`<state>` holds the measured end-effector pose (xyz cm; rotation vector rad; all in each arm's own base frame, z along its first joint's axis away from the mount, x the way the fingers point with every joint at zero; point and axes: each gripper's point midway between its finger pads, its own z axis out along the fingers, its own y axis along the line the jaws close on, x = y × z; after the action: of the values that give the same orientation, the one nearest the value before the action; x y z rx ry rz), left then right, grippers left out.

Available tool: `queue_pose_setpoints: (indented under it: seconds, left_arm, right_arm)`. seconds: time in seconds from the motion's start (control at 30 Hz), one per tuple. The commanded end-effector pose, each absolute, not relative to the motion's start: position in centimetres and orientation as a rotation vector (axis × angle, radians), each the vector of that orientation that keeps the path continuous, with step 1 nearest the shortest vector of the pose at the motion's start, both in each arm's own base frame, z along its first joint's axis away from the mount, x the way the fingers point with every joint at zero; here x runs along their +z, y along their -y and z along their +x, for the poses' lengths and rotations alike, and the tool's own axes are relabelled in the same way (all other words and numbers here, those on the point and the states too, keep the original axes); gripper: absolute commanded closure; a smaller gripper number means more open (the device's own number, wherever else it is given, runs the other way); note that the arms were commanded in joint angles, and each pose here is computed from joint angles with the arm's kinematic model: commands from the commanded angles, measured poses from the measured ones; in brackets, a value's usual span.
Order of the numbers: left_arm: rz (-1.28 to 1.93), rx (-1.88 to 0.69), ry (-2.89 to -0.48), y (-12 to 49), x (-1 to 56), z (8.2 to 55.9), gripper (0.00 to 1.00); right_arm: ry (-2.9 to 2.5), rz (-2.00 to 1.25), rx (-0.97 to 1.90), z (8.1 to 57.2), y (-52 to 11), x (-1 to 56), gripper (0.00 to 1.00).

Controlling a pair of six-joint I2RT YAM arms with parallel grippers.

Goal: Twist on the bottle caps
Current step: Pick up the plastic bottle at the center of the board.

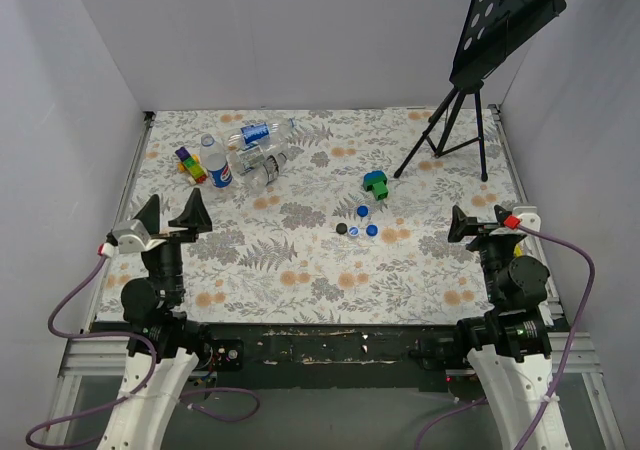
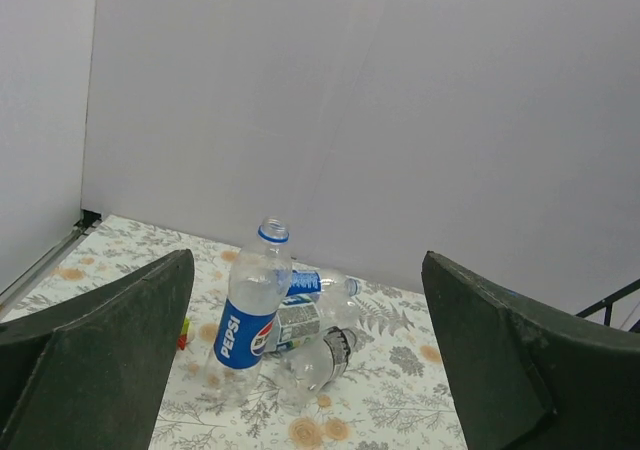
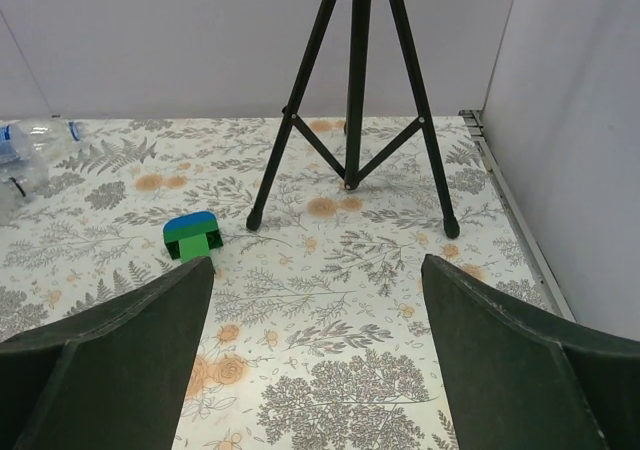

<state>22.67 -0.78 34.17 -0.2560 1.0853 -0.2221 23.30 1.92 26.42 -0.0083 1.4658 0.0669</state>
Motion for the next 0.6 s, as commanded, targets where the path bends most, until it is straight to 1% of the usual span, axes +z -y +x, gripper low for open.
queue_pose_setpoints:
  seconds: [0.0,0.1,0.2,0.37,0.47,0.57]
  left_arm:
    - [-0.217,-0.227,-1.151,1.7,32.8,23.9,0.02]
    - [-0.196,-0.223,-1.204,2.2,31.9,24.8,0.02]
    - [-0.259,-0.214,-1.270,1.9,30.2,26.0,0.02]
    - [-0.446,-0.183,-1.461,1.1,25.5,29.1,0.02]
    - [-0.534,-0.148,-1.576,1.0,22.5,31.0,0.02]
    - [-0.595,-0.150,-1.613,0.4,20.3,32.6,0.02]
  right_arm:
    - [-1.390,0.016,0.083,22.7,-1.8,29.3,0.07]
    - [-1.355,0.046,0.107,22.5,-1.7,29.5,0.07]
    - [-1.311,0.007,0.159,22.5,-2.8,29.8,0.07]
    - [-1.258,-0.057,0.222,21.7,-4.3,30.3,0.06]
    - [-1.232,-0.075,0.214,21.2,-4.4,30.9,0.06]
    - [-1.206,-0.079,0.195,20.7,-4.1,31.3,0.06]
